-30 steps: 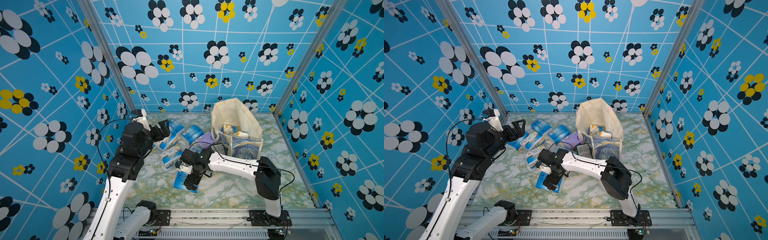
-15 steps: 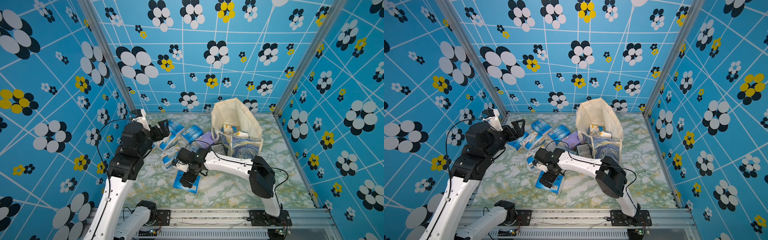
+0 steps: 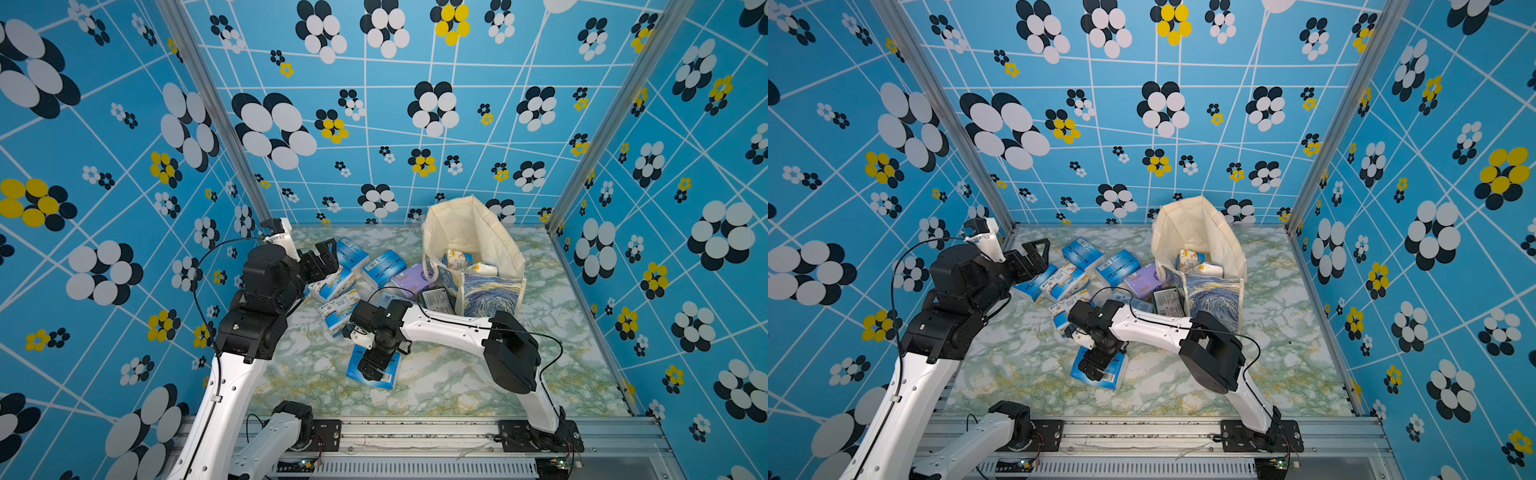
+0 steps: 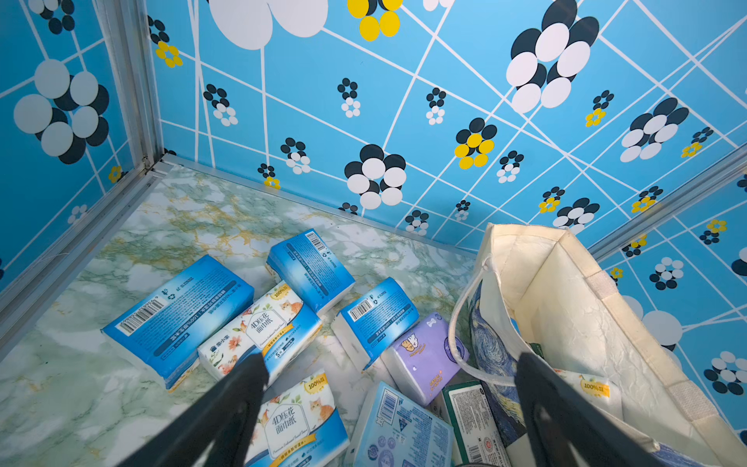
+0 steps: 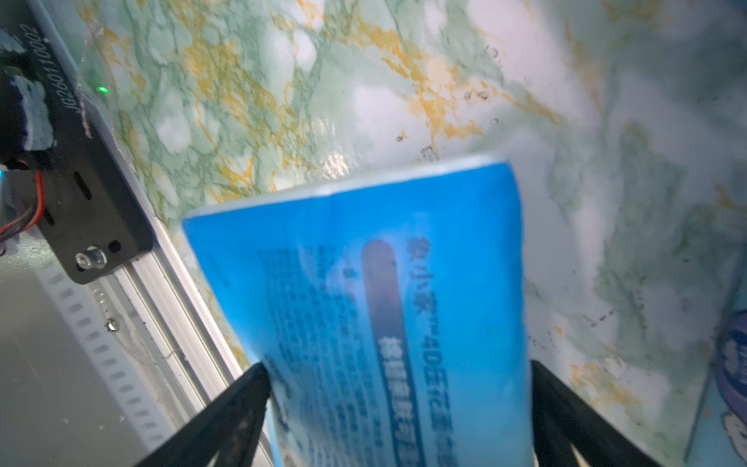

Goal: Put tissues into the canvas bag
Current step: Pick up the pack of facial tissues from the center of the board.

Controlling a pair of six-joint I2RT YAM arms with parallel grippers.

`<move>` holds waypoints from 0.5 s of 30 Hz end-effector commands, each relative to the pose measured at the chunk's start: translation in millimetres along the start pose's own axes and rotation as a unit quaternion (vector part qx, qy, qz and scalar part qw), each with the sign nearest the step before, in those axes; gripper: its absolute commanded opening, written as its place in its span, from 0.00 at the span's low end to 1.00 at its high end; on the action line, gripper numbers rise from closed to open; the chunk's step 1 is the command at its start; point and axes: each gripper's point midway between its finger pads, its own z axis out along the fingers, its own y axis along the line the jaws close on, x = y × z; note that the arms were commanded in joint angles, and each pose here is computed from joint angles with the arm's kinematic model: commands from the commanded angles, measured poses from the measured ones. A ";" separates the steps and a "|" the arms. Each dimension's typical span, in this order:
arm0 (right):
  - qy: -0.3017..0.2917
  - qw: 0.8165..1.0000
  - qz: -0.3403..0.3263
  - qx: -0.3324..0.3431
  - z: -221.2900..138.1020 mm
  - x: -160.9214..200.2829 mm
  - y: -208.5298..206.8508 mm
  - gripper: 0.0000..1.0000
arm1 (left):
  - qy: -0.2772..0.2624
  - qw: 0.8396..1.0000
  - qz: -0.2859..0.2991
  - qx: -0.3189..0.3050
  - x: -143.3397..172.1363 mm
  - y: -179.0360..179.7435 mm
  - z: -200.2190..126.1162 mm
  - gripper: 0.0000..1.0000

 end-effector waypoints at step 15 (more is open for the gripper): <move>-0.035 0.999 -0.003 0.020 -34.1 -12.0 -2.8 0.58 | 0.003 1.000 0.003 -0.004 1.3 4.2 4.7 0.99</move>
